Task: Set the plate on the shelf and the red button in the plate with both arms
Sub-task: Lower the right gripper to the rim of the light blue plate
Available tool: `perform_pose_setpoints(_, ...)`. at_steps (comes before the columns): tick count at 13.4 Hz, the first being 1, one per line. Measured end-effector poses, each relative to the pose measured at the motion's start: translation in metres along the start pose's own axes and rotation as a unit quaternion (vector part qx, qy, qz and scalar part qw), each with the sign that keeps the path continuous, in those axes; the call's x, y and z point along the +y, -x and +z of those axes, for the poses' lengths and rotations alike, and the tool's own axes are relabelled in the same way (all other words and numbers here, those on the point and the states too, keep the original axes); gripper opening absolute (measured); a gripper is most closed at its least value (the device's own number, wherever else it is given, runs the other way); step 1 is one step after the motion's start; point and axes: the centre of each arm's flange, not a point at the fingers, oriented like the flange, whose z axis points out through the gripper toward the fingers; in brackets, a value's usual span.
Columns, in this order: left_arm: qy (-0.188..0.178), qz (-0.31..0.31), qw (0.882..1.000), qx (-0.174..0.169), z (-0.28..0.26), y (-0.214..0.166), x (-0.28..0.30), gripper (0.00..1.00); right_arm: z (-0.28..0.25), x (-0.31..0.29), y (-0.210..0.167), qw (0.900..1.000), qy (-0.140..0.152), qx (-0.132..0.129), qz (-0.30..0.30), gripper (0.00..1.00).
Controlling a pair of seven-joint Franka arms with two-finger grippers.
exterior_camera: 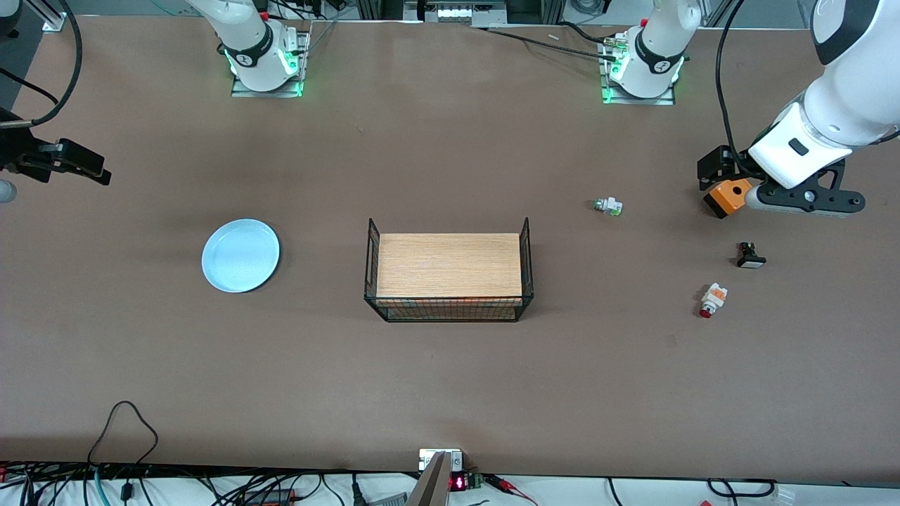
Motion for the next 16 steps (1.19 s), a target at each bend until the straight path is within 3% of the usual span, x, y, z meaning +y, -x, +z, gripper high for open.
perform_pose_setpoints(5, 0.000, 0.000, 1.000, 0.000, 0.000, 0.000, 0.000, 1.00, -0.004, 0.000, 0.001, 1.000, 0.000, -0.005, 0.000, 1.00)
perform_pose_setpoints(7, 0.000, 0.000, 1.000, 0.000, 0.000, 0.000, 0.000, 1.00, 0.009, -0.002, -0.001, 1.000, 0.000, -0.025, -0.002, 1.00)
perform_pose_setpoints(9, 0.000, 0.000, 1.000, 0.000, 0.000, 0.000, 0.000, 1.00, 0.032, -0.016, -0.013, 0.999, 0.024, -0.039, -0.017, 1.00)
perform_pose_setpoints(11, 0.000, 0.000, 1.000, -0.001, 0.000, 0.000, 0.000, 1.00, 0.064, -0.031, -0.032, 0.998, 0.045, -0.035, -0.030, 1.00)
perform_pose_setpoints(16, 0.000, 0.000, 1.000, -0.001, 0.000, 0.000, 0.000, 1.00, 0.148, -0.013, -0.056, 0.998, 0.052, -0.044, -0.017, 1.00)
